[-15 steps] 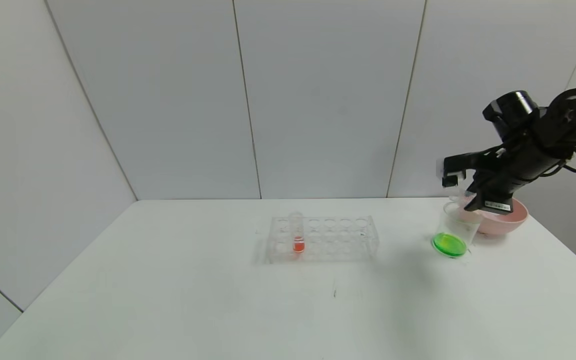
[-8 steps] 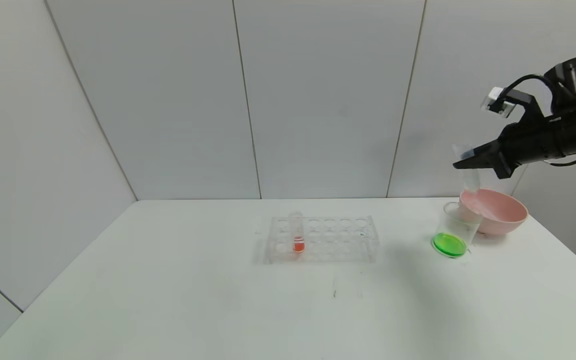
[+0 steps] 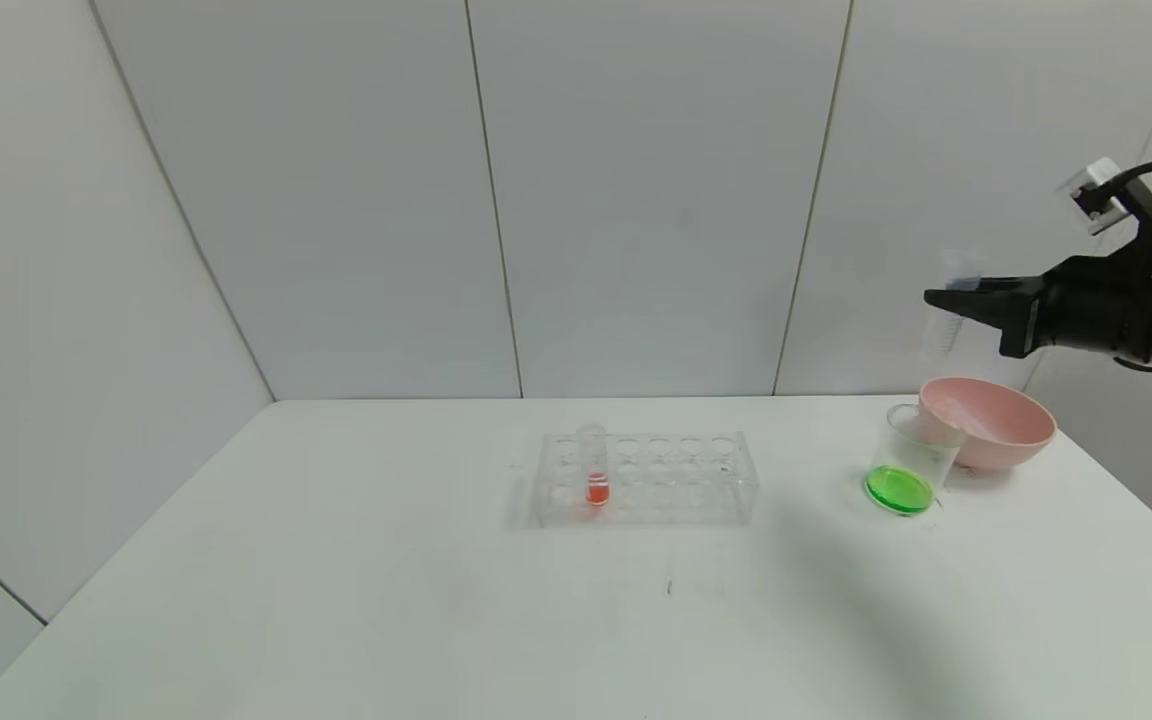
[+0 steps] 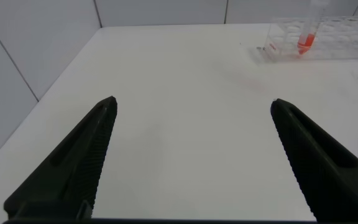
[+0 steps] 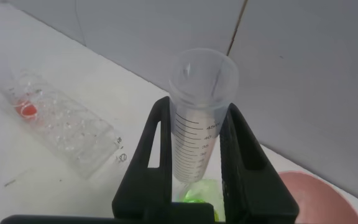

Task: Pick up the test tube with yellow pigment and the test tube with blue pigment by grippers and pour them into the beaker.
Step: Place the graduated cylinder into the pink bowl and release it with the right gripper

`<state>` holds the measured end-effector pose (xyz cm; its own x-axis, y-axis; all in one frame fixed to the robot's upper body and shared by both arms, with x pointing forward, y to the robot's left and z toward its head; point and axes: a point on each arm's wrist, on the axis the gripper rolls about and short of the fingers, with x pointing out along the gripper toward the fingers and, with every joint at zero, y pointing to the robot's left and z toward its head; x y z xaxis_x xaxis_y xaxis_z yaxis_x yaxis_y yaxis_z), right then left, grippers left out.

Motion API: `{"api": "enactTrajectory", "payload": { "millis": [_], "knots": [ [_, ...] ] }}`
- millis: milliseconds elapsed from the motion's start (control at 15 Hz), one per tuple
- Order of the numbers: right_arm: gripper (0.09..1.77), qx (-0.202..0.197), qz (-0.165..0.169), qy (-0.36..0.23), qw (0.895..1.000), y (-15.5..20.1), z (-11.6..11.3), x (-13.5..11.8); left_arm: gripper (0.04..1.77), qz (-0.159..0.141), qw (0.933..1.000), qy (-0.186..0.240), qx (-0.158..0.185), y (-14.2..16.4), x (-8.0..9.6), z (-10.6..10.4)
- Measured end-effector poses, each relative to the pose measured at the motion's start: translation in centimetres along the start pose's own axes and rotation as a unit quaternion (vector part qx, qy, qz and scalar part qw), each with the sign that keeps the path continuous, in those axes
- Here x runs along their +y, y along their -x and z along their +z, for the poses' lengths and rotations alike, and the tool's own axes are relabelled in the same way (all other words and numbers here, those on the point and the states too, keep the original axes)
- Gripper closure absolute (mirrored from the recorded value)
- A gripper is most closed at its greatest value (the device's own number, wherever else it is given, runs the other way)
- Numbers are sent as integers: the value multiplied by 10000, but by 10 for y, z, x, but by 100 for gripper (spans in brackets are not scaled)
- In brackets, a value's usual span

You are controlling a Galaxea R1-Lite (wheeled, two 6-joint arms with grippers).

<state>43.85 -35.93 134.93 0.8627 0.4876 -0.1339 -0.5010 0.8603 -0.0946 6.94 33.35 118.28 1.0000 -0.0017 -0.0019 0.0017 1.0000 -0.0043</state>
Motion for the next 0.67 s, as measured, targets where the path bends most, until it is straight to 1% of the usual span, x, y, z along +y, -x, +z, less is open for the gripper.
{"api": "enactTrajectory", "payload": {
  "millis": [133,333,533,667],
  "knots": [
    [135,-135,-181,-229,9995,16,-11,3,5,0,10000,-2,2,0,0,0],
    [135,-35,-393,-378,9985,28,-23,-3,5,0,10000,-2,2,0,0,0],
    [135,-105,-650,-333,9973,25,-30,-24,5,0,10000,-2,4,0,0,0],
    [135,-145,-1003,-290,9944,17,-34,-46,5,0,10000,-2,2,0,0,0]
  ]
}}
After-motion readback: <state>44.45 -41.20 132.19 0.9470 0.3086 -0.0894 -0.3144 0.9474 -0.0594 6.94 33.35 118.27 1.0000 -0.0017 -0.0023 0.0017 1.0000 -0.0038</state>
